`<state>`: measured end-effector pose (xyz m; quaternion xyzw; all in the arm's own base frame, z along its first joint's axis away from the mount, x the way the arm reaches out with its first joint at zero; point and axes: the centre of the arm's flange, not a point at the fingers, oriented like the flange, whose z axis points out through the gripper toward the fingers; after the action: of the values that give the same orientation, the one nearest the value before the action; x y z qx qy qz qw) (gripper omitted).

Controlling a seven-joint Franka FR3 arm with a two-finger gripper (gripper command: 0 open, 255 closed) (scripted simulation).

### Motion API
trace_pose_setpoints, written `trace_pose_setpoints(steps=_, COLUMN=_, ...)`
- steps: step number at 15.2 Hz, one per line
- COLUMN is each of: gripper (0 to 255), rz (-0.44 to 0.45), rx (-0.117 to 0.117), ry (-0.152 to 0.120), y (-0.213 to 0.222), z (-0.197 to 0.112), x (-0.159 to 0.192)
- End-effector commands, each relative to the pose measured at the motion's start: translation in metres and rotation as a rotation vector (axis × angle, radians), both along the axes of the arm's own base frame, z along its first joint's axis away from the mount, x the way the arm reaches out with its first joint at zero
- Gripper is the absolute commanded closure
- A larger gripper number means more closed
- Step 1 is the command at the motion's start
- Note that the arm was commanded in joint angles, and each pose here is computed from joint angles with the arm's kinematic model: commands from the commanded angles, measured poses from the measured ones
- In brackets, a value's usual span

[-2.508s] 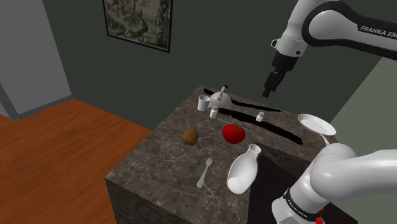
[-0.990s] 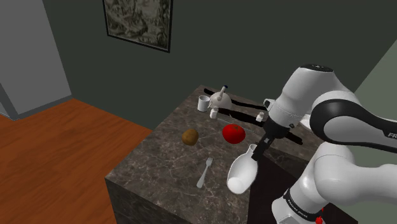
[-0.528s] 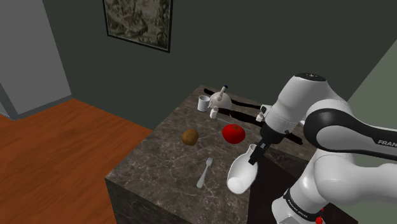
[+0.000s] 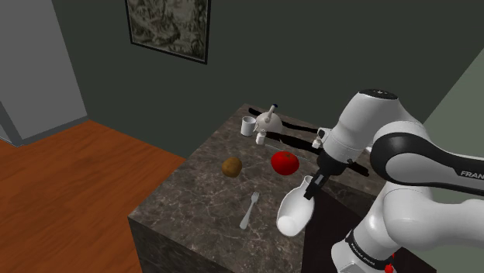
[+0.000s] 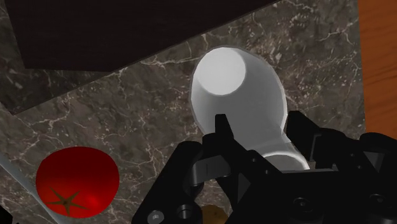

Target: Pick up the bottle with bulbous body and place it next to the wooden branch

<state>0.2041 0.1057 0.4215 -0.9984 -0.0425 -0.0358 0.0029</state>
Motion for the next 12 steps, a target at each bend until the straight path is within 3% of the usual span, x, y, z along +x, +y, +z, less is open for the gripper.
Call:
trace_pose_setpoints(steps=1, gripper=255, rz=0.000, rx=0.000, ry=0.001, y=0.000, z=0.000, x=0.000)
trace_pose_setpoints(steps=7, gripper=255, rz=0.000, rx=0.000, ry=0.001, y=0.000, z=0.000, x=0.000)
trace_pose_setpoints(steps=12, gripper=255, rz=0.000, rx=0.000, ry=0.001, y=0.000, z=0.026, x=0.000)
